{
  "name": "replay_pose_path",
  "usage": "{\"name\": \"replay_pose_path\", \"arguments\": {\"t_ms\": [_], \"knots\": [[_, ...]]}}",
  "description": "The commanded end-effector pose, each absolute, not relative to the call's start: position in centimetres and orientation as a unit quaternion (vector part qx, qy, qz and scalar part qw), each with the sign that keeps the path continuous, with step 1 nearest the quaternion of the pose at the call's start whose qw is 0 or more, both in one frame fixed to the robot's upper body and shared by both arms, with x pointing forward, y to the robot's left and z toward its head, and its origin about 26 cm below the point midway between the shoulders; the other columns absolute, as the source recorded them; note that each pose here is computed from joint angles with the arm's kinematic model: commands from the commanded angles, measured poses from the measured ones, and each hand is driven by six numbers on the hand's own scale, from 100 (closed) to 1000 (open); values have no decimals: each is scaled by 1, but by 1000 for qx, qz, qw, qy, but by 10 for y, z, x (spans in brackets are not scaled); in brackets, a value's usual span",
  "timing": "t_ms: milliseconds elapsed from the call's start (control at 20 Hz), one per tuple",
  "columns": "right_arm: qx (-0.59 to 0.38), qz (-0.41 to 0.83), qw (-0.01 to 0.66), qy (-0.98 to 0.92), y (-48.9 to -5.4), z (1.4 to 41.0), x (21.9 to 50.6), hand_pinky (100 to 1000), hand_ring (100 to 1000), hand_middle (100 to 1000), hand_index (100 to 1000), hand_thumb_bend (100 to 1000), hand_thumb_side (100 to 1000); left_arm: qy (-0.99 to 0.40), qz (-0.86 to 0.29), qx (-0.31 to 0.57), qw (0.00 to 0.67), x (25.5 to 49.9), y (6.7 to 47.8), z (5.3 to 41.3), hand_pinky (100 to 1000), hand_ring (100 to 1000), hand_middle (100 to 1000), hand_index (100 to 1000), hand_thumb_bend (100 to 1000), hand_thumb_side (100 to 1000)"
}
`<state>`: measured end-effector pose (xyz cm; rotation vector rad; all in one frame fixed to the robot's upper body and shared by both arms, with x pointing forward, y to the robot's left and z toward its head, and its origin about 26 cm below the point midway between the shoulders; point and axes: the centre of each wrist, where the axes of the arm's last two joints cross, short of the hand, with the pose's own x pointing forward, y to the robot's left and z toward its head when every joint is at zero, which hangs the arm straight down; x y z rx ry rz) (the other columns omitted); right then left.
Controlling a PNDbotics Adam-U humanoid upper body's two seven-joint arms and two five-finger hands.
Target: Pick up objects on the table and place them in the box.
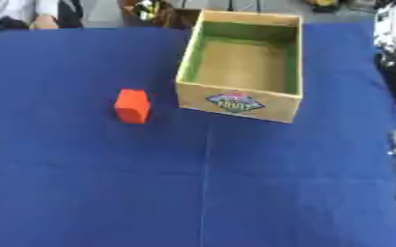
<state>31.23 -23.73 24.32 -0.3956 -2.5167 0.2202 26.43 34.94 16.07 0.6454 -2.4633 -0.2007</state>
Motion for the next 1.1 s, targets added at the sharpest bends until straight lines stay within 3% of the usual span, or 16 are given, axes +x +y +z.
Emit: {"name": "replay_pose_path", "arguments": {"t_ms": [50,650,700,1100], "knots": [[-152,89,273,-946,-239,251,309,913,857,627,809,114,613,-924,-96,251,272,264,353,175,508,582,587,880,322,963],[-151,92,275,-945,-238,250,308,913,857,626,809,113,613,-919,-147,265,253,270,354,200,512,586,592,885,340,959],[-151,95,275,-945,-238,251,308,912,861,631,809,123,617,-918,-151,265,252,271,353,201,518,602,613,895,359,926],[-153,113,277,-942,-239,251,308,913,861,633,808,128,619,-866,-306,296,261,295,341,231,578,665,688,937,425,936]]}}
